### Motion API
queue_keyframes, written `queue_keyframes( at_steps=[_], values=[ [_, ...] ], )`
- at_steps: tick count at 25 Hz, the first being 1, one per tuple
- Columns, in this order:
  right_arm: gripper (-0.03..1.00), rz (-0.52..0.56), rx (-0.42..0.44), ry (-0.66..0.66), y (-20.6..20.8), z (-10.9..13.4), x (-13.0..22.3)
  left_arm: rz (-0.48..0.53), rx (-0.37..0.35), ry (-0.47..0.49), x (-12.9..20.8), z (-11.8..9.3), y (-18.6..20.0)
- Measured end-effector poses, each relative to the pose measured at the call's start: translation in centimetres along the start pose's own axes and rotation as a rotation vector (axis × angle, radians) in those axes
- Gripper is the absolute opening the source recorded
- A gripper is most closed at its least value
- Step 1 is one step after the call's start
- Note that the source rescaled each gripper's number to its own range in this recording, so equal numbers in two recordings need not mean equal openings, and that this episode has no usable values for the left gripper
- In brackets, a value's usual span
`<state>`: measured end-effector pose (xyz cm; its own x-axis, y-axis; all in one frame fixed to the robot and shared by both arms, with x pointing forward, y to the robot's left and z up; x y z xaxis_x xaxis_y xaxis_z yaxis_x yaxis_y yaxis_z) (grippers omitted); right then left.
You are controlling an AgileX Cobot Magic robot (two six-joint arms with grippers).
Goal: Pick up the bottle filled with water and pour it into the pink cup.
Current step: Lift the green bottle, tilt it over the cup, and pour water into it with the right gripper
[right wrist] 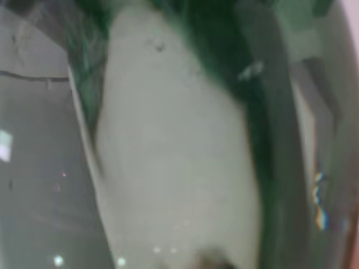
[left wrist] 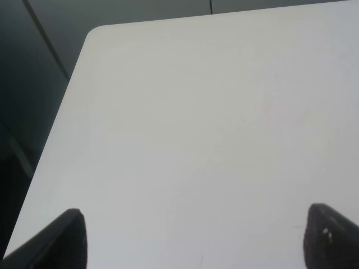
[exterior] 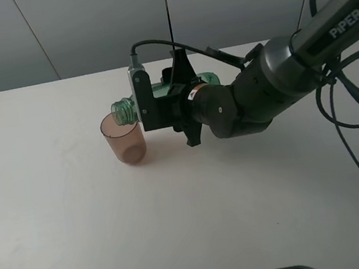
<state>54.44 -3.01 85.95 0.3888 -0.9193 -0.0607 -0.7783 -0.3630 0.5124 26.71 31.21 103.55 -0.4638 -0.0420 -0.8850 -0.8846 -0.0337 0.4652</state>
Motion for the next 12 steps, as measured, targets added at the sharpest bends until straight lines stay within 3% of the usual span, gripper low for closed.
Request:
queue_keyframes(
  at_steps=[5, 12],
  values=[
    [0.00, 0.039, 0.022, -0.076, -0.4, -1.1, 0.2, 0.000, 0.000, 0.000, 0.0, 0.0, 0.0],
    [0.00, 0.055, 0.034, -0.029, -0.6, -1.6, 0.2, 0.000, 0.000, 0.000, 0.0, 0.0, 0.0]
  ],
)
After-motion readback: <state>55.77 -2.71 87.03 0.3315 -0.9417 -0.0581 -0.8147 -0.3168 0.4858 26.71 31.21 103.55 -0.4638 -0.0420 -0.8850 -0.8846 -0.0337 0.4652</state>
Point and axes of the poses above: a point on each arm's last joint axis where the gripper is mounted, y pointing back along that axis away from the gripper, z along the wrist's bending axis when the last joint is at zero, x = y × z, the point moved 4 cm from there along -y, pointing out along that axis toward the gripper, and after that the axes turned 9 degrees about y, right-handed, at the moved point
